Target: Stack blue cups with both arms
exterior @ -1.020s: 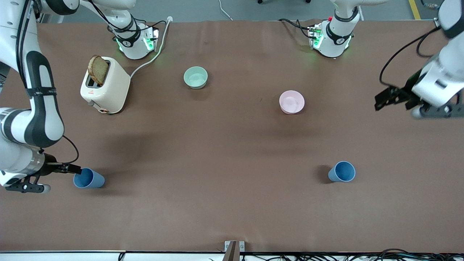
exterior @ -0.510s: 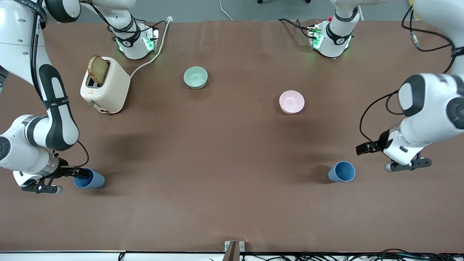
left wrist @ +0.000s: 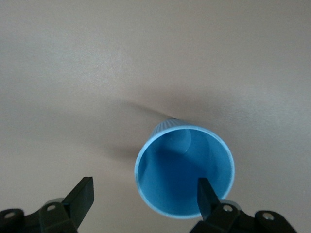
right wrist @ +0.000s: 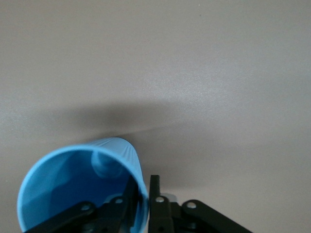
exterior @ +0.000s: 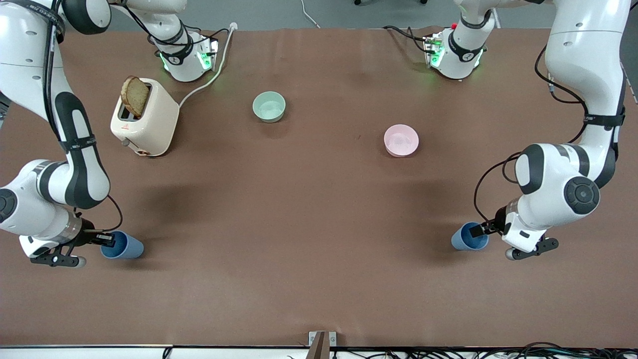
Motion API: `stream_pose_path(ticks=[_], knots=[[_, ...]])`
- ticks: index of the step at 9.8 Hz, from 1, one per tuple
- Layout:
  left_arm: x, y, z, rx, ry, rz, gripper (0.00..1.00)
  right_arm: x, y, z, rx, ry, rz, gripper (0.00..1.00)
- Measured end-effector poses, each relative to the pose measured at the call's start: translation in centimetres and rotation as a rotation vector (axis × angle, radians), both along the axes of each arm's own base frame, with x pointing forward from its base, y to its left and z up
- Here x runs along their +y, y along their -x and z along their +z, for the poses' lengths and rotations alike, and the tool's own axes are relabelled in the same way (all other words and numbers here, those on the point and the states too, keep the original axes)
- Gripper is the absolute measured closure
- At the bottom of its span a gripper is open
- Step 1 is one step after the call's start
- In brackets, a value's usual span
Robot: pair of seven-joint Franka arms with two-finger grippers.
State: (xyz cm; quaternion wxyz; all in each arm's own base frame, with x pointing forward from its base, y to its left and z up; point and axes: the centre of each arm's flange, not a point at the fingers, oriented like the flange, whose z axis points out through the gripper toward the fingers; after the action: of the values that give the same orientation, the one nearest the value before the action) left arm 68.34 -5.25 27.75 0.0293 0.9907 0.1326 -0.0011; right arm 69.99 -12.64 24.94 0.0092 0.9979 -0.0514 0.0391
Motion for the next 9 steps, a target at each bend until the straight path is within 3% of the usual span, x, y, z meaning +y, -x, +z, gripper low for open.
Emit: stream_pose_path(ticks=[2,4,6,7,9], knots=[[0.0,-0.1,-0.9,-0.005,0.001,0.001,0.23,0.1,-0.5,1.3,0.018,-0.005,0.002,0.95],[0.0,-0.1,-1.5,0.001,0.001,0.001,0.56,0.4,-1.3,5.7,0.070,-0.022,0.006,0.95],[-0.1,-0.1,-1.6,0.002,0.002,0.004,0.84,1.1,-0.7,14.7,0.035,-0.052,0.000,0.95],[-0.5,-0.1,-1.5,-0.001,0.003,0.016,0.92,1.8,0.4,19.0,0.026,-0.076,0.000,0.95],[-5.0,0.1,0.7,-0.008,0.010,0.085,0.93,3.2,3.4,25.9,0.044,-0.114,0.011,0.95]])
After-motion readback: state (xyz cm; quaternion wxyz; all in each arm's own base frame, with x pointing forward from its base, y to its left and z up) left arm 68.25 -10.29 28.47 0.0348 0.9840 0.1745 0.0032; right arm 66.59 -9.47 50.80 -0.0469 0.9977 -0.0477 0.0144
